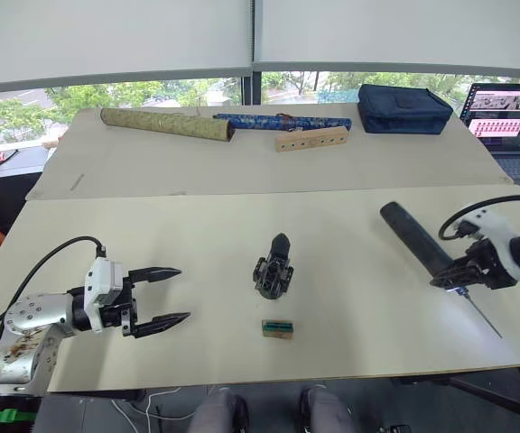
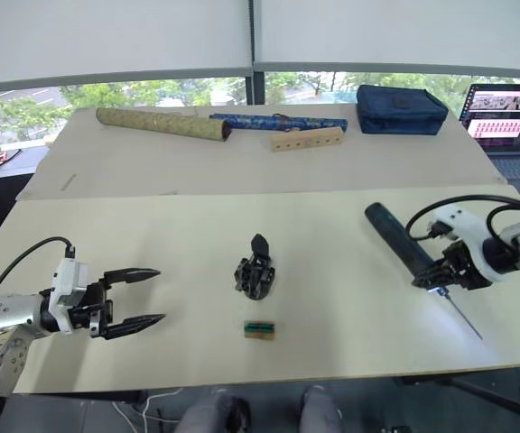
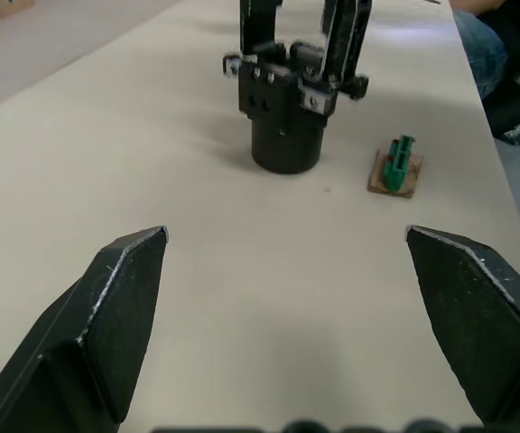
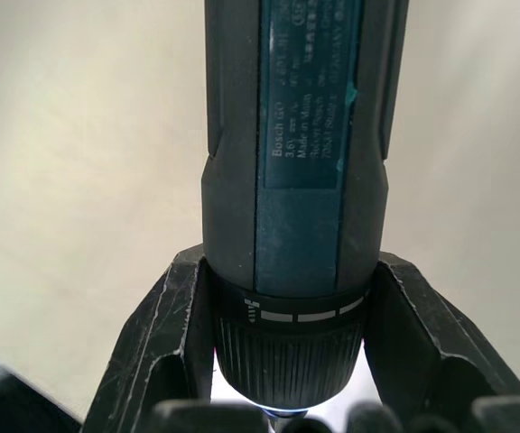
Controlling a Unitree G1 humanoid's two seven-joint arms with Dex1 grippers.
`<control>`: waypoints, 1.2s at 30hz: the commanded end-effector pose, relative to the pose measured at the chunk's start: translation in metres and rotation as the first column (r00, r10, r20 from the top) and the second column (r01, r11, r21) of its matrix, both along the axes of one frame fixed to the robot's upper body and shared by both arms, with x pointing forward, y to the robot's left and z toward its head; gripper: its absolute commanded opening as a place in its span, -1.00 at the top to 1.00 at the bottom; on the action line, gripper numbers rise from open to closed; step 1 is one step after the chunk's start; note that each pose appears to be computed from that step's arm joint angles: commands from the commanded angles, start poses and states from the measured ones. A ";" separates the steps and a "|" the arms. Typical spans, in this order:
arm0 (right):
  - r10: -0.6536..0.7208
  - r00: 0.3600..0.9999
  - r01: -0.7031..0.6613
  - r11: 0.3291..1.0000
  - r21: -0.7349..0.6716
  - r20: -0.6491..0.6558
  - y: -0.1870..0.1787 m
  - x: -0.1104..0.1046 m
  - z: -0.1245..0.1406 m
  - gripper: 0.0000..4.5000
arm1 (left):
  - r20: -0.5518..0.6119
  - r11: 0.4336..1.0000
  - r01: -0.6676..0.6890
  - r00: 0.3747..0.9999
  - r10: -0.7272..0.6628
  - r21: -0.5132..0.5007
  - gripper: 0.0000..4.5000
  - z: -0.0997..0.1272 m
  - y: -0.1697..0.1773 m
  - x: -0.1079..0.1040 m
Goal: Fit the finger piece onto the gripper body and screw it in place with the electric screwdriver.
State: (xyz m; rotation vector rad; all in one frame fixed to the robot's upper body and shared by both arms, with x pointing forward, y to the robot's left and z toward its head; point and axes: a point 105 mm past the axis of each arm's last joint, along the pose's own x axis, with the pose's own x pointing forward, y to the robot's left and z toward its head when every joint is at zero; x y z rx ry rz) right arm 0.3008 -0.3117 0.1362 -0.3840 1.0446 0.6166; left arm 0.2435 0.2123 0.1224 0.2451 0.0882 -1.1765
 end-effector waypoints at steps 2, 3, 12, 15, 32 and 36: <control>0.035 0.995 -0.030 0.998 -0.051 0.092 -0.008 0.016 0.013 0.16 | 0.031 1.000 0.000 1.000 0.000 -0.004 -0.99 0.011 -0.002 -0.001; 0.041 0.995 -0.036 0.998 -0.057 0.089 -0.008 0.017 0.011 0.16 | 0.029 1.000 -0.005 1.000 0.005 -0.004 -0.99 0.010 -0.002 -0.001; 0.021 0.993 -0.016 0.999 -0.042 0.118 -0.021 0.022 0.019 -0.74 | 0.023 0.998 -0.059 0.998 0.058 0.036 -1.00 0.007 0.009 -0.001; 0.010 0.984 -0.003 0.999 -0.040 0.181 -0.028 0.023 0.036 -0.99 | 0.021 0.995 -0.090 0.996 0.089 0.051 -1.00 0.006 0.013 0.001; 0.489 0.375 -0.789 0.614 -0.006 0.788 0.086 -0.049 0.068 -0.99 | 0.169 0.907 -0.360 0.930 0.328 0.220 -1.00 -0.023 0.058 0.002; 0.470 0.312 -0.800 0.599 -0.039 0.826 0.092 -0.047 0.049 -0.99 | 0.202 0.898 -0.383 0.918 0.342 0.216 -1.00 -0.019 0.057 0.000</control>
